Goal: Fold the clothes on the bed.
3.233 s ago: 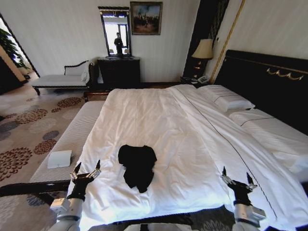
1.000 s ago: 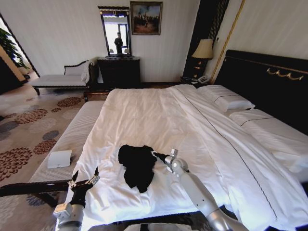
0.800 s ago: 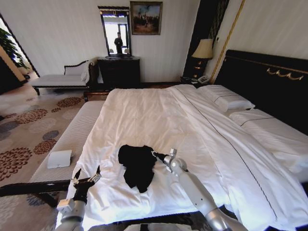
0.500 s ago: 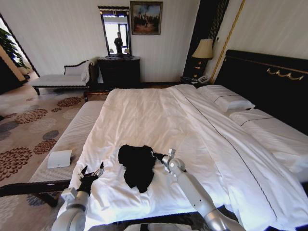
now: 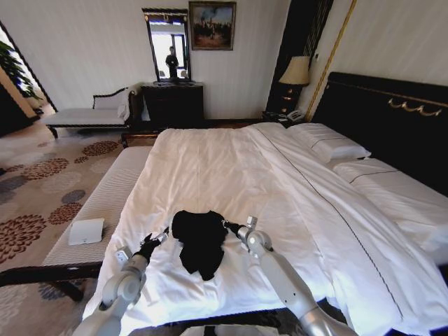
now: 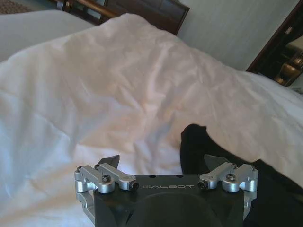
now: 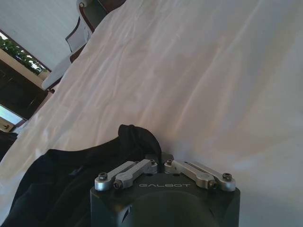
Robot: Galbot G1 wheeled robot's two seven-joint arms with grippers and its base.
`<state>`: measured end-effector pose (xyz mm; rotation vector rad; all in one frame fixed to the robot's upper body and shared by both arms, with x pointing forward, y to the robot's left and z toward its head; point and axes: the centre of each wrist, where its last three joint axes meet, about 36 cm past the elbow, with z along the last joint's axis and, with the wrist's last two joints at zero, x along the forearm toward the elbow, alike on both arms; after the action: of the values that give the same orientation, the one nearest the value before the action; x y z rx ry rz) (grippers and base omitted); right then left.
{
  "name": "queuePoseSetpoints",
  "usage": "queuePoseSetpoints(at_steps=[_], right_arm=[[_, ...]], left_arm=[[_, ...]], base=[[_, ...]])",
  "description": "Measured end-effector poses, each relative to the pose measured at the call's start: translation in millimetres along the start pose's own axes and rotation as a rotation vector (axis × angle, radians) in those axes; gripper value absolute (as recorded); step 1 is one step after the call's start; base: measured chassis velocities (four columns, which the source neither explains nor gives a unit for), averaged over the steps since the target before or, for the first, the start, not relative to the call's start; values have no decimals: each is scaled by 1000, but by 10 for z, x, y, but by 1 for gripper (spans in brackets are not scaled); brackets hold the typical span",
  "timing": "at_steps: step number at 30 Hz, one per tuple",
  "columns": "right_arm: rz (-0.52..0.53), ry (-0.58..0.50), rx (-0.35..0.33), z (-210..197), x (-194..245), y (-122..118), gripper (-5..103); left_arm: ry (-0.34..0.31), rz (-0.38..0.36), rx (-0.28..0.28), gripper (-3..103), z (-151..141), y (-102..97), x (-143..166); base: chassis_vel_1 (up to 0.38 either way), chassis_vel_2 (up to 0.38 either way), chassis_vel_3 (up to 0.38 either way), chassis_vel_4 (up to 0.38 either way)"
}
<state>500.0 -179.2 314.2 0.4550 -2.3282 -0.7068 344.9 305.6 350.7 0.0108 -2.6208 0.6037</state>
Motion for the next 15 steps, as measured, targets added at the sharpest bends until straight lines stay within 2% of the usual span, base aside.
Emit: queuePoseSetpoints(at_steps=[11,15], right_arm=[[6,-2,-7,25,36,-70,1],[3,-11,-14,21,28,-59,1]], left_arm=[[-2,16,25,100,-69,-70,-459],[8,28,56,101,-93,-130,-655]], base=[[0,0,0,0],[0,0,0,0]])
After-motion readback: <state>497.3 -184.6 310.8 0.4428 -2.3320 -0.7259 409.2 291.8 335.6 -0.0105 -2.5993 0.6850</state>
